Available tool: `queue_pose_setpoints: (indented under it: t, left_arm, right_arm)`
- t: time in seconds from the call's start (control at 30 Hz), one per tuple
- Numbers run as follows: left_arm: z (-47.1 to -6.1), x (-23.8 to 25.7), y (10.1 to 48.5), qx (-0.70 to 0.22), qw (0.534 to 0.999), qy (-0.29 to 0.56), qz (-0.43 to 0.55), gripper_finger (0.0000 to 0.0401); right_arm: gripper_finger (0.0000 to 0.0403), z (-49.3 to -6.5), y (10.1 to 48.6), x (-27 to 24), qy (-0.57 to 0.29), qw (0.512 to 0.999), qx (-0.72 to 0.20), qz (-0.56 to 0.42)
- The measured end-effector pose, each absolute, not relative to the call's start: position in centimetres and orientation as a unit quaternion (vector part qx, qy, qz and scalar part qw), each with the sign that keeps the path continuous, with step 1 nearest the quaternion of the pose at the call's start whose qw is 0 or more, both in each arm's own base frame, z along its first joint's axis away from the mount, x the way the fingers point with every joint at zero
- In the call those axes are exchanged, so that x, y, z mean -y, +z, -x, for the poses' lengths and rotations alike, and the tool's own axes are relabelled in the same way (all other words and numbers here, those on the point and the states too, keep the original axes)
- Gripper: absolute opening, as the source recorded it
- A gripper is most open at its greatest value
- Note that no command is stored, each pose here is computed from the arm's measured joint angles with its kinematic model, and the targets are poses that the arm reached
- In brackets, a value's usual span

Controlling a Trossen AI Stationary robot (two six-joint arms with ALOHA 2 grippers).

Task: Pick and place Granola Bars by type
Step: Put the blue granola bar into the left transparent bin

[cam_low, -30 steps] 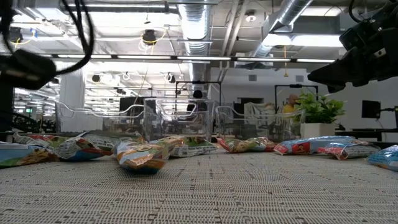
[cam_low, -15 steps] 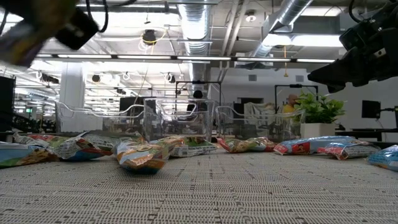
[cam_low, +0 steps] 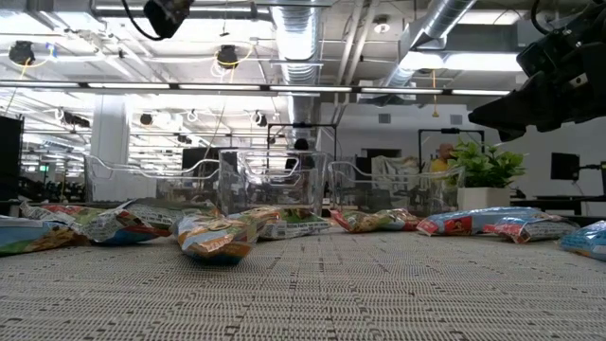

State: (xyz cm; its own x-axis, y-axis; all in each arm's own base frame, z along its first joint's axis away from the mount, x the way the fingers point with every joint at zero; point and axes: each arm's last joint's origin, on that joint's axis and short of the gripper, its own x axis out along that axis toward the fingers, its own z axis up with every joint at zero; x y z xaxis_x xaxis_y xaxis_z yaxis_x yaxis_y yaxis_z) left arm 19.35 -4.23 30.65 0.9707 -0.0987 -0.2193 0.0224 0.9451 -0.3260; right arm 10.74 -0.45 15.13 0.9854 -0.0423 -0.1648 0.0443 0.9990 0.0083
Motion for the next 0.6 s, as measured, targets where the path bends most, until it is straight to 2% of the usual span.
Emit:
queue_pose_setpoints:
  t: [0.2,0.3,0.47,0.6]
  left_arm:
    - [-19.6,2.9,30.8,-0.105,0.979,0.009,0.176,0.0053]
    - [-19.7,1.6,30.7,-0.099,0.978,0.056,0.176,0.0053]
    - [-19.6,-1.5,30.4,-0.087,0.962,0.195,0.171,0.0053]
    - [-18.8,-4.6,30.0,-0.085,0.926,0.332,0.161,0.0053]
  right_arm:
    - [0.0059,-10.7,15.1,0.5,-0.022,0.996,-0.082,-0.006]
    - [0.0059,-10.7,15.1,0.5,-0.022,0.996,-0.083,-0.006]
    - [0.0059,-10.7,15.1,0.5,-0.022,0.996,-0.083,-0.006]
    - [0.0059,-10.7,15.1,0.5,-0.022,0.996,-0.083,-0.006]
